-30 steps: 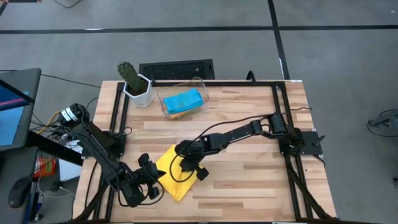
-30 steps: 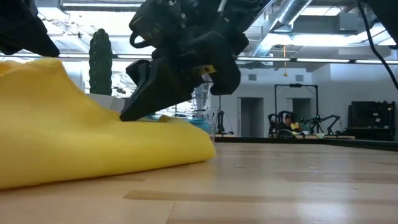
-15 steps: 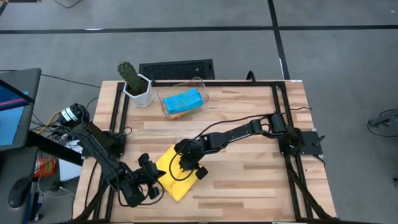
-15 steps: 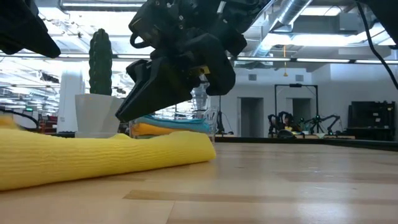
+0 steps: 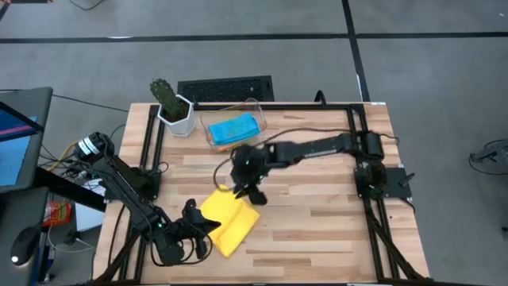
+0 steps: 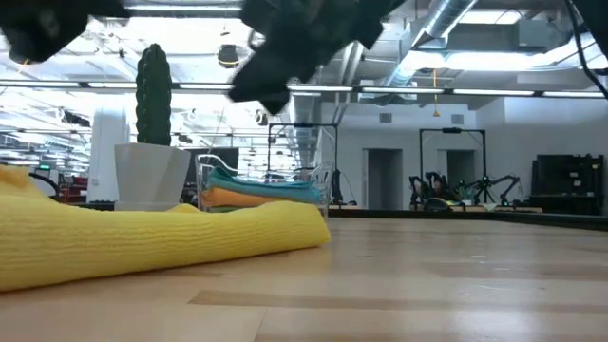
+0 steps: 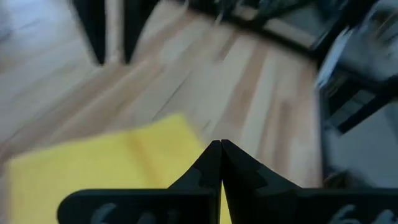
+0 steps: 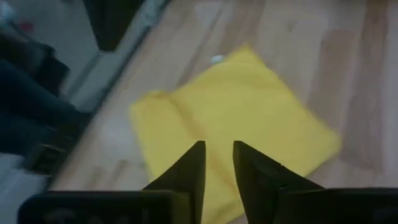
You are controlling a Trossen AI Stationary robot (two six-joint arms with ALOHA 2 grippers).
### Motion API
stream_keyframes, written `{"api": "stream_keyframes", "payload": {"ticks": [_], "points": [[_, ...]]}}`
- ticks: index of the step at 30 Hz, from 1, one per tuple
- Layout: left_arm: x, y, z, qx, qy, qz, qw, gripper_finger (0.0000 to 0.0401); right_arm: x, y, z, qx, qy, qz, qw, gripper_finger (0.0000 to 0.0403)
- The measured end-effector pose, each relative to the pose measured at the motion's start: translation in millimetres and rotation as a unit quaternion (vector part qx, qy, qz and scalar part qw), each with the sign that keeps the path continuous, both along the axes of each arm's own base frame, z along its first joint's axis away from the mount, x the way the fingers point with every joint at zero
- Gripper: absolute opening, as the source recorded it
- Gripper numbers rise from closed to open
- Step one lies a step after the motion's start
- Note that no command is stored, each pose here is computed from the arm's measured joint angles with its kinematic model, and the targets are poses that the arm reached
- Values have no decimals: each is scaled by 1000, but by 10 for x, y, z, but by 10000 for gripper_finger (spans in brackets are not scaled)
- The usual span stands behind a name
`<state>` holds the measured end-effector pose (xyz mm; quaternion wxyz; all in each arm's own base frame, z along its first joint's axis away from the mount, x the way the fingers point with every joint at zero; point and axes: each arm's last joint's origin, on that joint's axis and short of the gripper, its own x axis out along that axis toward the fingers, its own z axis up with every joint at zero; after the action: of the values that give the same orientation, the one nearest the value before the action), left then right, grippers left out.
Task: Fold microfiber towels
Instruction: Fold the yellow microfiber cloth
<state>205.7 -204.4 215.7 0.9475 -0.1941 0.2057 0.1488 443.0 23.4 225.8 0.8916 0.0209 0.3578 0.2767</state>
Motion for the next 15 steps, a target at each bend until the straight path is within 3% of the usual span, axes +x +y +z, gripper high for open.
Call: {"api": "stream_keyframes", "payload": {"ticks": [4, 7, 10, 13, 15], "points": [[176, -97, -19, -3, -37, -24, 999, 0, -243, 98, 27, 52, 5, 12, 999, 91], [308, -231, -189, -28, -46, -53, 997, 0, -431, 377, -262, 73, 2, 15, 997, 75], [358, -318, -353, -38, -57, -44, 997, 0, -566, 608, -540, 78, -35, -18, 996, 63], [370, -349, -433, -33, -55, -40, 997, 0, -602, 752, -723, 83, -78, -49, 992, 54], [372, -352, -530, -32, -30, -48, 998, 0, -607, 807, -861, 82, -69, -59, 992, 47]]}}
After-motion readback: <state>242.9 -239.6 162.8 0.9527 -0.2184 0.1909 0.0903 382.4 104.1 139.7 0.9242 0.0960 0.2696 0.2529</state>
